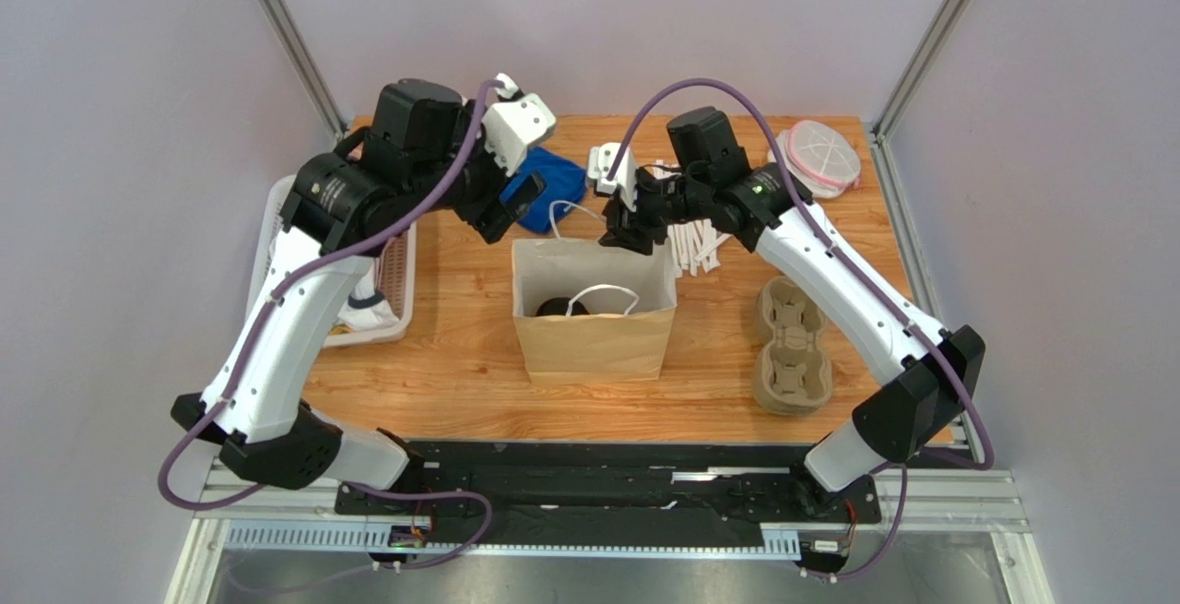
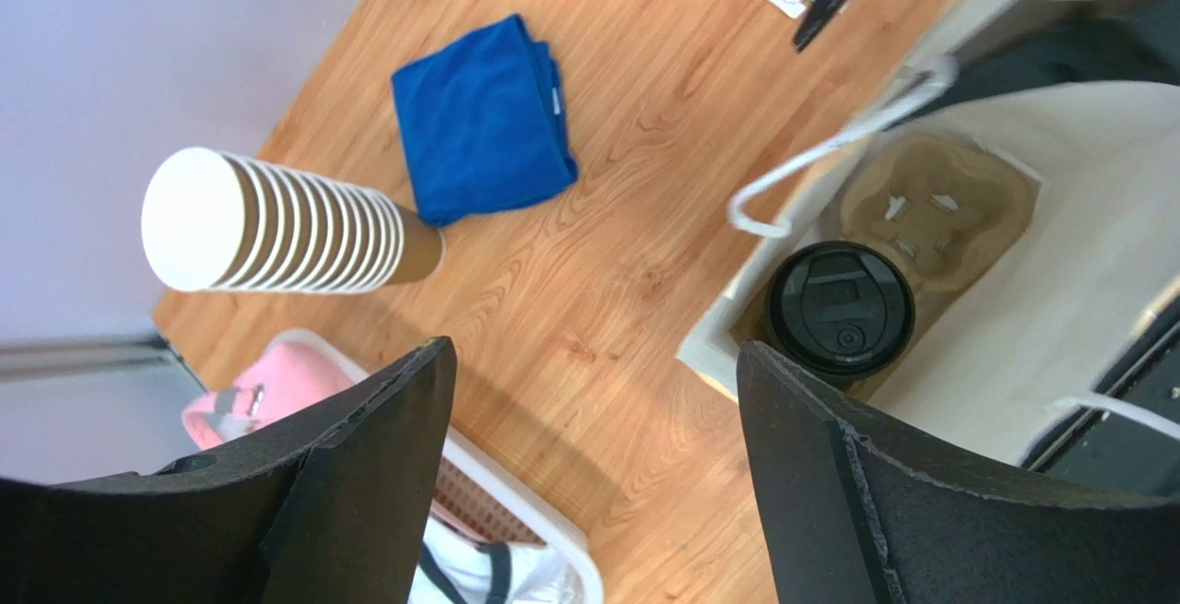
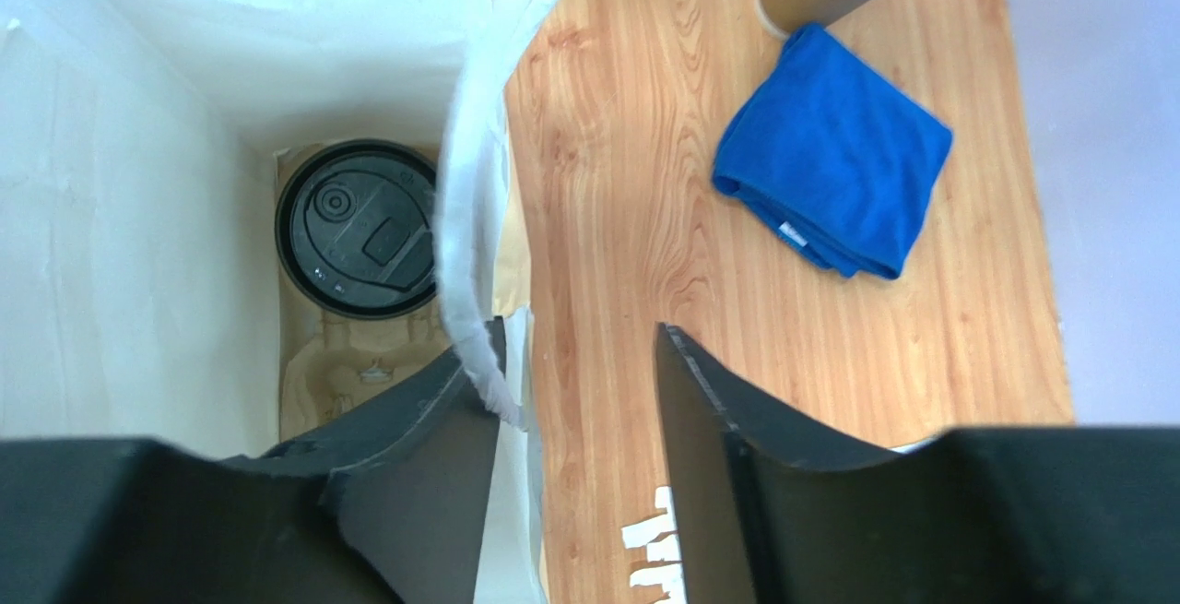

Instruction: Pack the takeout coffee

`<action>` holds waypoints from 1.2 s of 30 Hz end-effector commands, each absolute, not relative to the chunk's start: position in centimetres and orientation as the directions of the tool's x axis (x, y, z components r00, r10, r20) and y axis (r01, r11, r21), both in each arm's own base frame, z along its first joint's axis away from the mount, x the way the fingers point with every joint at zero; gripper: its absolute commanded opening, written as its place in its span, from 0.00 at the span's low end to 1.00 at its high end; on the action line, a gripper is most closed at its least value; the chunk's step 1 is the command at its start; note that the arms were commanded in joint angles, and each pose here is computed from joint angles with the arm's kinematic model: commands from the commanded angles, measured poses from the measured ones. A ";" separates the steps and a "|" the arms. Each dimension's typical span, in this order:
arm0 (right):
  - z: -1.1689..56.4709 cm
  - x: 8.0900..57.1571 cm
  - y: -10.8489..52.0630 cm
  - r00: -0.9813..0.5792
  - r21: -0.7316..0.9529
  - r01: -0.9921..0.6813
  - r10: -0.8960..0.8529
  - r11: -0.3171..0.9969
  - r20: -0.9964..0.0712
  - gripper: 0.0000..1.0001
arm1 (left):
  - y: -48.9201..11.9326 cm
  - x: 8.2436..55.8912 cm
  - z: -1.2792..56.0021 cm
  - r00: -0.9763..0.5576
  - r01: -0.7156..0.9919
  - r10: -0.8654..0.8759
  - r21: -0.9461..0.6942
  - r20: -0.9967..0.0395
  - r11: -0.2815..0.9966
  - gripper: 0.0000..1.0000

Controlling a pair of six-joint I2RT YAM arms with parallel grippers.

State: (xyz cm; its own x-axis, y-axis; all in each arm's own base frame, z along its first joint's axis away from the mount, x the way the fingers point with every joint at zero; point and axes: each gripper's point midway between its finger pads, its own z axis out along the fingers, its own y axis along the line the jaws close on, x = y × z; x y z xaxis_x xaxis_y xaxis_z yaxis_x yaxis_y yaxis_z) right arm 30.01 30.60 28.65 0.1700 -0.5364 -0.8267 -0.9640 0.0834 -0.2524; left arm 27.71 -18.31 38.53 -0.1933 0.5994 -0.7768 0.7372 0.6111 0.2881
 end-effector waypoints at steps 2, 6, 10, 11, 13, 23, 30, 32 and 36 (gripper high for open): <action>32.5 30.3 31.1 0.163 -0.260 -0.956 -0.489 0.137 -0.857 0.57 | -16.9 29.1 39.9 -0.304 0.679 0.468 0.156 -0.830 0.717 0.89; 35.3 30.2 31.3 0.162 -0.259 -0.951 -0.444 0.167 -0.882 0.62 | -15.8 30.2 40.4 -0.339 0.631 0.403 0.113 -0.850 0.767 0.95; 37.9 29.6 31.4 0.185 -0.273 -0.946 -0.398 0.176 -0.899 0.68 | -14.7 31.1 40.3 -0.381 0.591 0.349 0.065 -0.856 0.804 0.99; 39.0 29.4 31.4 0.199 -0.284 -0.942 -0.380 0.181 -0.903 0.69 | -14.6 31.3 40.3 -0.391 0.586 0.331 0.045 -0.859 0.809 0.99; 40.0 29.3 31.2 0.201 -0.285 -0.938 -0.360 0.195 -0.911 0.73 | -13.8 32.0 40.3 -0.410 0.559 0.298 0.021 -0.862 0.829 0.99; 47.0 32.1 27.8 0.172 -0.270 -0.832 -0.236 0.485 -0.956 0.84 | -10.7 34.7 39.8 -0.477 0.450 0.167 -0.077 -0.863 0.890 0.99; 45.3 41.6 20.1 -0.122 -0.037 -0.623 -0.143 0.782 -0.982 0.84 | -8.9 36.5 38.9 -0.501 0.394 0.121 -0.101 -0.857 0.913 0.99; 42.3 45.2 17.0 -0.228 -0.019 -0.506 -0.155 0.862 -0.961 0.83 | -8.7 36.9 38.8 -0.501 0.389 0.118 -0.102 -0.857 0.916 0.99; 35.4 50.3 10.2 -0.438 0.027 -0.186 -0.058 0.982 -0.897 0.76 | -7.8 37.6 38.4 -0.514 0.363 0.104 -0.106 -0.851 0.926 0.99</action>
State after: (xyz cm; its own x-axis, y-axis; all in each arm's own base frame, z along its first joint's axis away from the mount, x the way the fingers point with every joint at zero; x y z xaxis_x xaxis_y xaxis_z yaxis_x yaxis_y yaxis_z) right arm 46.05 16.58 43.03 -0.1646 -0.1782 -0.9701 -0.5231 0.8496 -0.0673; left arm 36.57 -8.27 37.93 -0.5290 0.1391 -0.8372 0.3805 0.9206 -0.0874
